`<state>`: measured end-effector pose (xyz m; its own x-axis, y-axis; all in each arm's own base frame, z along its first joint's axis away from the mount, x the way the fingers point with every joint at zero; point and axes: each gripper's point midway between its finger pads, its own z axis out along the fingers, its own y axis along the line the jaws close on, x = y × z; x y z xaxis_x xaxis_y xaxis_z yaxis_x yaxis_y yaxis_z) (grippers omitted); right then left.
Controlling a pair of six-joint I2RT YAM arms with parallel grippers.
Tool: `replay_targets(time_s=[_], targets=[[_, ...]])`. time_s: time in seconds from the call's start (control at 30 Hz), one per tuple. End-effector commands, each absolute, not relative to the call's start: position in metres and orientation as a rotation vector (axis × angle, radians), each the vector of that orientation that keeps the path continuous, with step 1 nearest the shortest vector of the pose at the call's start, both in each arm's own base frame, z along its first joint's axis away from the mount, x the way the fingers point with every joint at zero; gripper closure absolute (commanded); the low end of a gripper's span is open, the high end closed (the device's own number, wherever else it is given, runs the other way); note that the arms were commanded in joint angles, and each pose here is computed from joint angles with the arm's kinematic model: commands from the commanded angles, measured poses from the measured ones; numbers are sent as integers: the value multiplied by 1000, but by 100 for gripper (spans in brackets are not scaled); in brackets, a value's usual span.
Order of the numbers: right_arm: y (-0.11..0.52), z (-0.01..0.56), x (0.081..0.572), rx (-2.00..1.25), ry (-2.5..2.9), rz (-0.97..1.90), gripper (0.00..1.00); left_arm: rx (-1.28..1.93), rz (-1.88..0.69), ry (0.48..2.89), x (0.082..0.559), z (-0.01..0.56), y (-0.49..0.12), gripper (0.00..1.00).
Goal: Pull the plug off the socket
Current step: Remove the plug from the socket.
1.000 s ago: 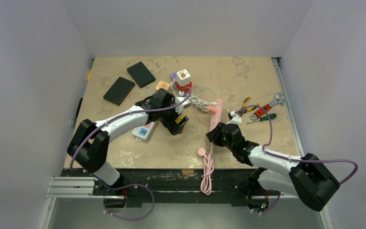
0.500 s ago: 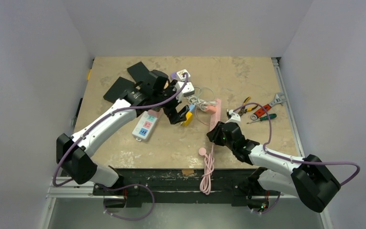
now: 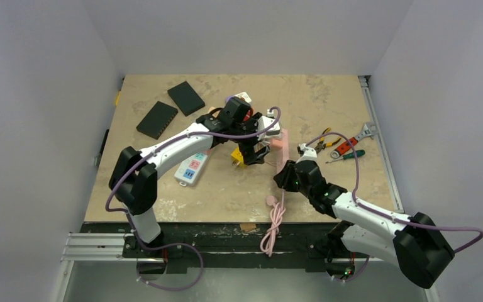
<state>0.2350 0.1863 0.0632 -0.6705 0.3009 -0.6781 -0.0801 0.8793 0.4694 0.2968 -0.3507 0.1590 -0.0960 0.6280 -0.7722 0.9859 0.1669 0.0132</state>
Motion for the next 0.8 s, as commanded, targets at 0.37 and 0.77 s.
replay_targets(time_s=[0.37,0.77], targets=[[222,120,254,-20,2093,742,100,1514,-655,1572,338,170,-402,8],[217,116,256,-8,2110,700,100,1584,-572,1535,335,160,-402,93]])
